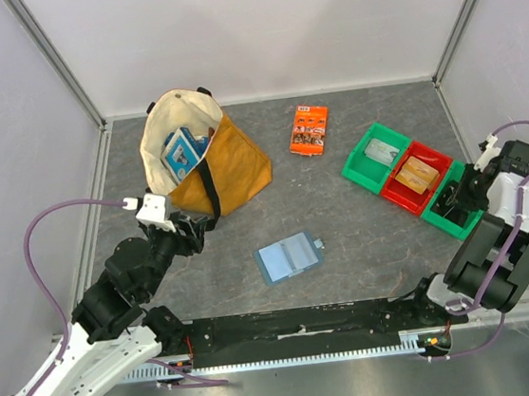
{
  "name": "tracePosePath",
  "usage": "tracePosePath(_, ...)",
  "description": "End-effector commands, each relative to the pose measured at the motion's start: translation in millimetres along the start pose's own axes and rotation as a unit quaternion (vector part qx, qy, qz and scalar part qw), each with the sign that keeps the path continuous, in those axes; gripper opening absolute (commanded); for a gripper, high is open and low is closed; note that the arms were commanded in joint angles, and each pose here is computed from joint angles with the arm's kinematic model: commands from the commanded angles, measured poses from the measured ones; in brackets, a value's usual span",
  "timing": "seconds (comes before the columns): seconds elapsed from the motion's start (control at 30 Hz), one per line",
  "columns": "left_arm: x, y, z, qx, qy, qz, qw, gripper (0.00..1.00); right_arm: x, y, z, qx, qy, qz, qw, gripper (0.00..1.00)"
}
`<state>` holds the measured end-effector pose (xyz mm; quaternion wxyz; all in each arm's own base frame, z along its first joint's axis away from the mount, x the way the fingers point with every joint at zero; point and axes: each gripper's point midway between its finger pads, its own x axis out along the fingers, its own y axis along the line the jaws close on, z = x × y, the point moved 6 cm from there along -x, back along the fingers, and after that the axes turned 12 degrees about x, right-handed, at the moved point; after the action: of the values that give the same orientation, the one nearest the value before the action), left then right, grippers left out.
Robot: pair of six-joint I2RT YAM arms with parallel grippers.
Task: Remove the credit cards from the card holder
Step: Place the credit card in the card holder.
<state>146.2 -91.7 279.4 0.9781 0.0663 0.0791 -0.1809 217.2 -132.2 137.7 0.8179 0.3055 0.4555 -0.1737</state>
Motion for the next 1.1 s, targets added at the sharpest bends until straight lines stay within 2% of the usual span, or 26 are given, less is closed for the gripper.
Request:
tracePosePath(0.0, 3, 1, 4, 0.005, -0.009, 0.007, 1.000, 0.69, 0, -6, 7, 0.015, -0.018, -0.022, 0.999, 0.27)
tracePosePath(0.23, 6, 0, 2, 0.006, -0.004, 0.004, 1.000, 0.69, -30, -8, 31, 0.024, -0.099, -0.073, 0.992, 0.50)
tracePosePath(0.33, 7, -2, 2, 0.006, 0.000, 0.000, 1.000, 0.69, -48, 4, 42, 0.036, -0.150, -0.061, 0.986, 0.59)
tracePosePath(0.47, 10, -6, 0, 0.007, 0.007, -0.011, 1.000, 0.69, -66, 35, 51, 0.009, -0.182, -0.029, 0.983, 0.68)
tracePosePath(0.73, 24, -19, -9, 0.008, 0.044, -0.039, 0.998, 0.69, -79, 117, 24, -0.074, -0.180, 0.128, 0.973, 0.84)
tracePosePath(1.07, 45, -54, -20, -0.034, 0.140, -0.105, 0.984, 0.68, -54, 182, -66, -0.127, -0.093, 0.265, 0.951, 0.84)
